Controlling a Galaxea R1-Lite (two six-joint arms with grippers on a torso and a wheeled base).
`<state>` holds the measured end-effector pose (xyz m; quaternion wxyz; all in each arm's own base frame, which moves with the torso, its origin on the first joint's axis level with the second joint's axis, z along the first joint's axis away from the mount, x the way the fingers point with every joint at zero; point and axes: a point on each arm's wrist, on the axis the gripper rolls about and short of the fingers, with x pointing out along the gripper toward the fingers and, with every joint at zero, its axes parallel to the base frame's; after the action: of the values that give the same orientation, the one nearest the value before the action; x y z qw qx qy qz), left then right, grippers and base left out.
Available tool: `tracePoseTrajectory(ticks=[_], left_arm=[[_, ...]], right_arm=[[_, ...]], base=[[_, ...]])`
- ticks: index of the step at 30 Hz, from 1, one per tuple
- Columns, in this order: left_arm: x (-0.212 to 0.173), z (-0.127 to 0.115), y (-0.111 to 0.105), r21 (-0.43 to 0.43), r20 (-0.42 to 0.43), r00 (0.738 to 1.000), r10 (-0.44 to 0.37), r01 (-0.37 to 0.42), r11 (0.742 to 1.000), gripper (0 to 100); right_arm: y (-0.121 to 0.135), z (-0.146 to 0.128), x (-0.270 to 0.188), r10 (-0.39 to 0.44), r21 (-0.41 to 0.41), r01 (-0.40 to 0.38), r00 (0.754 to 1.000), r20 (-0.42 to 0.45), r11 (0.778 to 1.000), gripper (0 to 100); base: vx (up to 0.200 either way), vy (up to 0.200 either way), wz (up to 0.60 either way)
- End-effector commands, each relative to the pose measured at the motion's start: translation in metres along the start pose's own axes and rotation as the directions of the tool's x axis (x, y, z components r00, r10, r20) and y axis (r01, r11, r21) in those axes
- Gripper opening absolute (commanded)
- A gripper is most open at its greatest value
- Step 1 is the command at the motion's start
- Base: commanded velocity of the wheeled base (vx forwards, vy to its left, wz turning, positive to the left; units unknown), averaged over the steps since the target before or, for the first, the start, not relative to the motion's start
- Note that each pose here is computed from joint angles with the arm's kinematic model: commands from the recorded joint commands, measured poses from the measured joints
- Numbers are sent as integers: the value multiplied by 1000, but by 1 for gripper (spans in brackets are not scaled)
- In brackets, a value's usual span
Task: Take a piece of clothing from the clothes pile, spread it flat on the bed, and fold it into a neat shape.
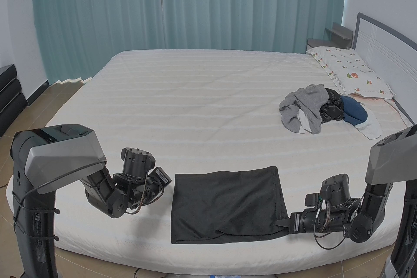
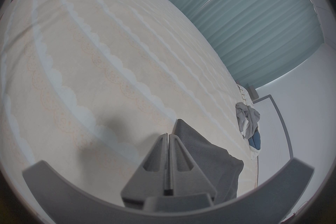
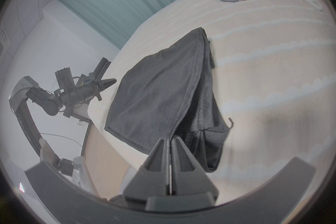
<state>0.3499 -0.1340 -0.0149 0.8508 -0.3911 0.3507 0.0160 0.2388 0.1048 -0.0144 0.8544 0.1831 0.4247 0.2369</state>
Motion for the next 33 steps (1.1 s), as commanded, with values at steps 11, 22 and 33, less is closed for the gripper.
tracePoseTrajectory(ticks=[11, 22, 33], left_arm=[[0, 0, 0, -2, -1, 1000, 2, -2, 1000, 0], [0, 0, 0, -2, -1, 1000, 2, -2, 1000, 0], [0, 0, 0, -2, 0, 1000, 1, -1, 1000, 0]], right_arm=[[-11, -9, -27, -53, -61, 52, 999, -9, 997, 0], [-16, -12, -26, -69, -102, 66, 997, -25, 993, 100], [-15, 48, -1, -21, 0, 22, 986, 166, 1000, 100]], base=[[0, 0, 0], [0, 0, 0], [0, 0, 0]])
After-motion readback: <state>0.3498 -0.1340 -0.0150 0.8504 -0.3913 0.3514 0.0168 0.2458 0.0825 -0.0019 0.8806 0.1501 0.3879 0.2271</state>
